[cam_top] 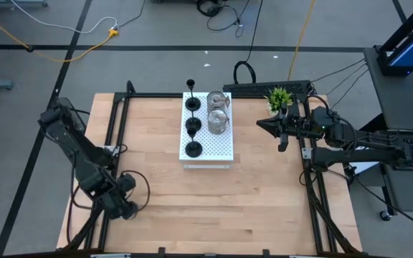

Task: Pick & Place candle stick holders
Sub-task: Put the silver scented candle on the shelf aligned with the other silver scented candle

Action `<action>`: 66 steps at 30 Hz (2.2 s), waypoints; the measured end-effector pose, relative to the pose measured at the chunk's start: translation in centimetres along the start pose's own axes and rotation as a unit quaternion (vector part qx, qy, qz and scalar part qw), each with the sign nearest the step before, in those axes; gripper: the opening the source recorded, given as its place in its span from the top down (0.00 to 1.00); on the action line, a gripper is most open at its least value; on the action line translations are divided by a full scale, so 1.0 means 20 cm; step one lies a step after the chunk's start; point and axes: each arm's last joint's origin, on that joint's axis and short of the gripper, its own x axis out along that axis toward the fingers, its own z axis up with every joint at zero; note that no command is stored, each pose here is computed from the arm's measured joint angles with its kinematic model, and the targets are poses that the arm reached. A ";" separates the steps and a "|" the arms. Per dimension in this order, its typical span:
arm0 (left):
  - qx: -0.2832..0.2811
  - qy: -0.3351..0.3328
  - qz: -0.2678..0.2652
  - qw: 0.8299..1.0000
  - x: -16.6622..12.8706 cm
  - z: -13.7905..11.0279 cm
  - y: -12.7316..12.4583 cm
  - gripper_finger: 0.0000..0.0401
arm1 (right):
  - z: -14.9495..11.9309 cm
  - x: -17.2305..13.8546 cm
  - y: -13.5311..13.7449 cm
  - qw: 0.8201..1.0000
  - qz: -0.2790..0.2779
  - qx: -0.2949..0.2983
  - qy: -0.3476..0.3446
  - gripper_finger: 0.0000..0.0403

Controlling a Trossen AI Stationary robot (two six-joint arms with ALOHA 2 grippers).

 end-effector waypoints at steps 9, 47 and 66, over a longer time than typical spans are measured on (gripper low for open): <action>-0.001 -0.005 0.043 0.999 0.05 -0.01 -0.09 0.01 | 0.00 0.00 0.00 1.000 0.000 0.000 0.000 1.00; 0.051 -0.025 0.145 0.988 0.28 -0.10 -0.09 0.01 | 0.00 0.00 0.00 1.000 0.000 0.004 0.000 1.00; 0.066 -0.054 0.138 0.987 0.29 -0.11 -0.09 0.01 | 0.00 0.00 0.00 1.000 0.002 0.009 0.001 1.00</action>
